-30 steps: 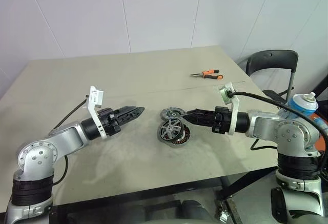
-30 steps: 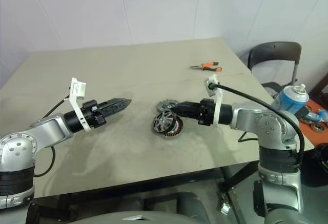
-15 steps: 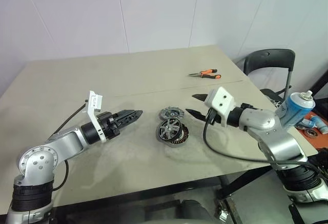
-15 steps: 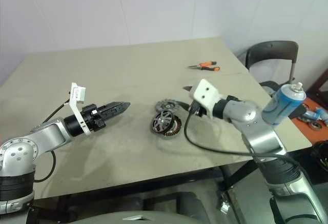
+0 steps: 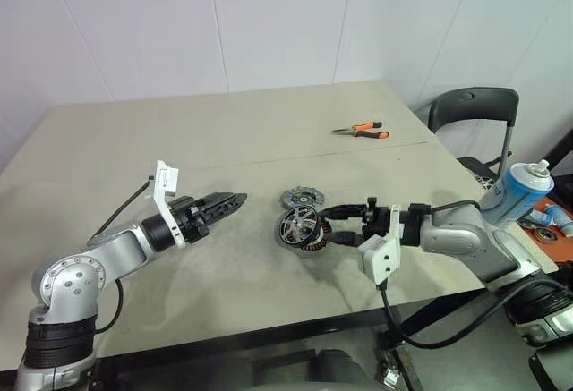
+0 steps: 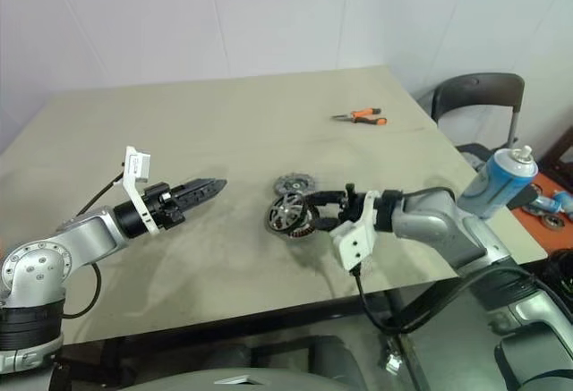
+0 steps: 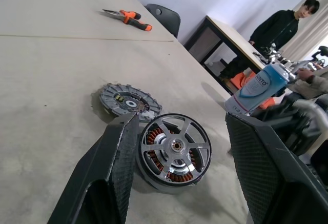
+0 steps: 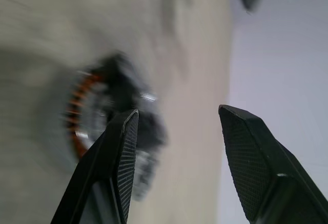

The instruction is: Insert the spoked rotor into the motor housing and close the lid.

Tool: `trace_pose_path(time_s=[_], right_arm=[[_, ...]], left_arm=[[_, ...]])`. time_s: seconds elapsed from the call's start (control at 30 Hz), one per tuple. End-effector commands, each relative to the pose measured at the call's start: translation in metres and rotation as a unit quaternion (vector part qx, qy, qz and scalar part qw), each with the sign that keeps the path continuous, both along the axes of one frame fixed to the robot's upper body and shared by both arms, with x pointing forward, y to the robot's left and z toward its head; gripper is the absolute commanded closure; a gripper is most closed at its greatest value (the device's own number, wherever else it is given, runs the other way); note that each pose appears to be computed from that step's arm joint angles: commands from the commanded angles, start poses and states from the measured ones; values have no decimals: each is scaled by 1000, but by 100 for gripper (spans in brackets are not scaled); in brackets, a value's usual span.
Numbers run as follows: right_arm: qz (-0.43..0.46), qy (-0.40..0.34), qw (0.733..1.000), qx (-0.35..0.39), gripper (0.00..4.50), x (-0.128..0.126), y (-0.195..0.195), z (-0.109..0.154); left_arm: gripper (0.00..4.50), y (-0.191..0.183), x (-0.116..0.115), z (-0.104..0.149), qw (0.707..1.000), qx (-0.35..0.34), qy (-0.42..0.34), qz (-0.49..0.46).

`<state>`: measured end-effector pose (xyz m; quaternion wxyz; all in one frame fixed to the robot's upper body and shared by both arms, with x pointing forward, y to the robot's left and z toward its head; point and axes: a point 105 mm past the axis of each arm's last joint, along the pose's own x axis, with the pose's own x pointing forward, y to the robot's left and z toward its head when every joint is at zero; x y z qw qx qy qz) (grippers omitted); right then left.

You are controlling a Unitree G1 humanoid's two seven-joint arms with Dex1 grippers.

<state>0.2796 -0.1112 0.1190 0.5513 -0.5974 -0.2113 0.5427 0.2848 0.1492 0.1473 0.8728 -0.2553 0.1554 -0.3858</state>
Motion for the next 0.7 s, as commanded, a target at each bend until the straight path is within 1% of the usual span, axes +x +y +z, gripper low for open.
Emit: trace_pose_path(time_s=[0.03, 0.13, 0.5, 0.7], right_arm=[[0, -10, 1000, 2, 189, 11, -2, 4], [1, -16, 1000, 8, 189, 18, 6, 2], [4, -5, 1000, -8, 189, 22, 15, -19], [-4, -18, 1000, -8, 189, 29, 18, -22]], left_arm=[[162, 0, 2, 7, 1000, -4, -22, 2], [162, -3, 0, 7, 1000, -4, -23, 1], [162, -2, -1, 7, 1000, -2, -22, 8], [162, -5, 0, 7, 1000, 0, -22, 5]])
